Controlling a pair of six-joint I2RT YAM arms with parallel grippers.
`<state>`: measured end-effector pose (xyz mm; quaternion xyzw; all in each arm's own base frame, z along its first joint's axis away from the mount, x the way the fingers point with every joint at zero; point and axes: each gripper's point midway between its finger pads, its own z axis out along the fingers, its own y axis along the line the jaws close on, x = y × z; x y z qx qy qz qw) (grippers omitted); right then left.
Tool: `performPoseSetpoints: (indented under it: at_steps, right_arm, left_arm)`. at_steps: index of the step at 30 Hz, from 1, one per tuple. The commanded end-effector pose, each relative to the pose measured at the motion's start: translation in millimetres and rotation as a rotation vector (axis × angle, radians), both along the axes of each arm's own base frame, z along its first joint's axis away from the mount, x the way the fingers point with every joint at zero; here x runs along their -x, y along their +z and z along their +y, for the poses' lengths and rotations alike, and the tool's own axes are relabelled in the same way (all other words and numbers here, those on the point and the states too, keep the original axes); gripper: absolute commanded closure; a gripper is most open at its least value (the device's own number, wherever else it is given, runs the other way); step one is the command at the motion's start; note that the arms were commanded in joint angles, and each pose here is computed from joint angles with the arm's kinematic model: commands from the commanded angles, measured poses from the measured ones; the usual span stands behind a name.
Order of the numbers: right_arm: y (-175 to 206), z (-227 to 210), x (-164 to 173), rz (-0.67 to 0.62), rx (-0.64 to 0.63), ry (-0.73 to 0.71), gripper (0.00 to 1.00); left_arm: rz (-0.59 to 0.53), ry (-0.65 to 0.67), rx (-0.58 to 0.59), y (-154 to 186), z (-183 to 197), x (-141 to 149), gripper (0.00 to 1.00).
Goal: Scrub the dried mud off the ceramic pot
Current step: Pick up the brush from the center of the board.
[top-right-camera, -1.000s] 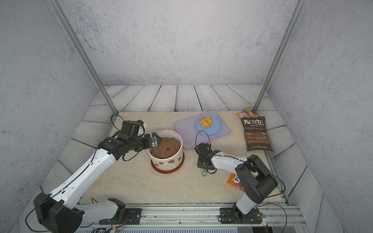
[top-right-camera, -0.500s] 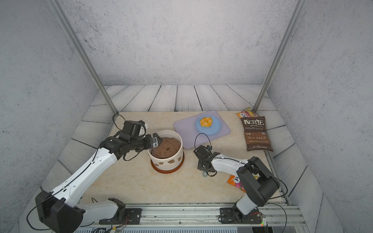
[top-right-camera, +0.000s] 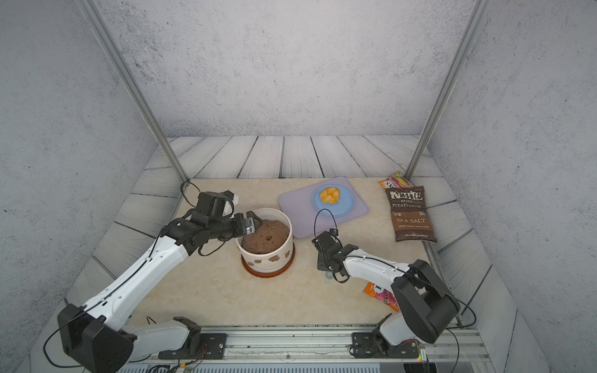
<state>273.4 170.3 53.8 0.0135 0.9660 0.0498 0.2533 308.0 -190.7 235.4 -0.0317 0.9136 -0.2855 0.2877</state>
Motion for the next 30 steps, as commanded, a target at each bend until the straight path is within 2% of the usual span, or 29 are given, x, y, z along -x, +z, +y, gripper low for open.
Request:
performPoseSetpoints:
  at_steps: [1,11,18,23,26,30]
  right_arm:
    - [23,0,-8,-0.111,0.012,0.072,1.00]
    - [139,32,-16,-0.395,-0.215,0.246,1.00]
    - [207,52,-10,-0.523,-0.357,0.348,0.99]
    - [234,64,-6,-0.538,-0.388,0.425,0.99]
    - [239,67,-5,-0.540,-0.373,0.462,0.99]
    - [239,68,-4,-0.539,-0.349,0.495,0.99]
  left_arm:
    - [-0.042,-0.026,0.072,13,-12,-2,0.02]
    - [-0.152,-0.073,0.344,67,-46,-15,0.02]
    - [-0.220,-0.167,0.408,101,-88,-14,0.02]
    - [-0.270,-0.193,0.436,121,-110,-11,0.02]
    - [-0.264,-0.192,0.432,122,-119,-12,0.00]
    - [-0.265,-0.184,0.393,121,-130,-15,0.04]
